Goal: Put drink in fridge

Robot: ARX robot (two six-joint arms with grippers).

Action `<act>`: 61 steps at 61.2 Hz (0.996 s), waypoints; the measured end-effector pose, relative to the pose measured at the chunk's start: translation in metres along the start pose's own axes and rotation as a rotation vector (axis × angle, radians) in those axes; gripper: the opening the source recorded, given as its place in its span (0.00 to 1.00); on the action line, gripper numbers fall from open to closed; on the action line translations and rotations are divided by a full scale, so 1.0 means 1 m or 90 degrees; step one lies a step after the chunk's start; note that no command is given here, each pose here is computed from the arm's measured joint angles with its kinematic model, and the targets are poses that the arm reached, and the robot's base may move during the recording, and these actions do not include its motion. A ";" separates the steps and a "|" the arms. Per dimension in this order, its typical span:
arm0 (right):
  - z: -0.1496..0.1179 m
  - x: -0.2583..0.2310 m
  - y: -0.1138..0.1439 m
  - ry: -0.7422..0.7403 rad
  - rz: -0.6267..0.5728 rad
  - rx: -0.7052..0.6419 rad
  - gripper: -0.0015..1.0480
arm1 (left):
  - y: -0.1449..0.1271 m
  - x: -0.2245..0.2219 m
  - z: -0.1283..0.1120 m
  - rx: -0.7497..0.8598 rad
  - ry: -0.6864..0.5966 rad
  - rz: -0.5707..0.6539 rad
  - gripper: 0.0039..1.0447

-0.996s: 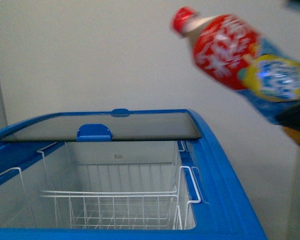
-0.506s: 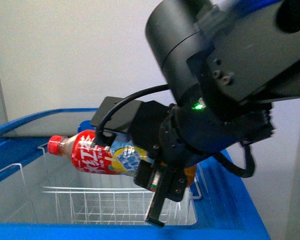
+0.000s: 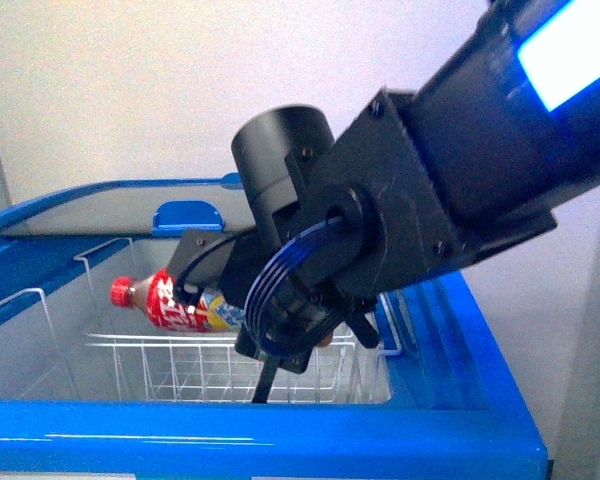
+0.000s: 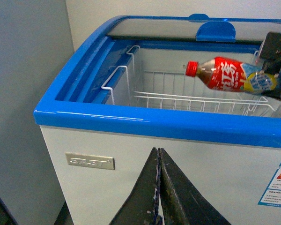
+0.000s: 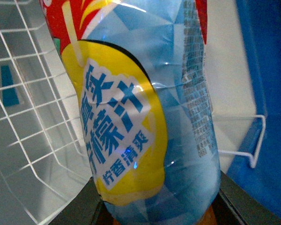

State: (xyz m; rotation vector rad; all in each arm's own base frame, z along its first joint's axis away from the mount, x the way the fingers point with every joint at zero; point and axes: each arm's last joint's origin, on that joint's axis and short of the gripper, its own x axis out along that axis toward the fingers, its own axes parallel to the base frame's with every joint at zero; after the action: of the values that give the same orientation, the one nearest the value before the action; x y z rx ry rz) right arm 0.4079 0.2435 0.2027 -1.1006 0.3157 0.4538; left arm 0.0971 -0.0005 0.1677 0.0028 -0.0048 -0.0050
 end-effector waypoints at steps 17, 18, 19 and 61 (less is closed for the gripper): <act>-0.019 0.033 0.029 0.033 0.006 -0.002 0.39 | 0.000 0.000 0.000 0.000 0.000 0.000 0.02; -0.018 0.033 0.029 0.033 0.007 -0.002 0.39 | 0.000 0.000 0.000 0.000 0.000 0.000 0.02; -0.018 0.033 0.030 0.032 0.008 -0.002 0.42 | 0.000 0.000 0.000 0.000 0.000 0.000 0.02; -0.072 -0.131 -0.119 -0.036 -0.208 0.483 0.93 | 0.000 0.000 0.000 0.000 0.000 0.000 0.02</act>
State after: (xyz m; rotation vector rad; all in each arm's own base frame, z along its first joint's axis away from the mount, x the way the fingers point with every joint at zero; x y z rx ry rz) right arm 0.3529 0.1083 0.3258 -0.3818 0.2209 0.0512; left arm 0.0970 -0.0005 0.1679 0.0028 -0.0055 -0.0050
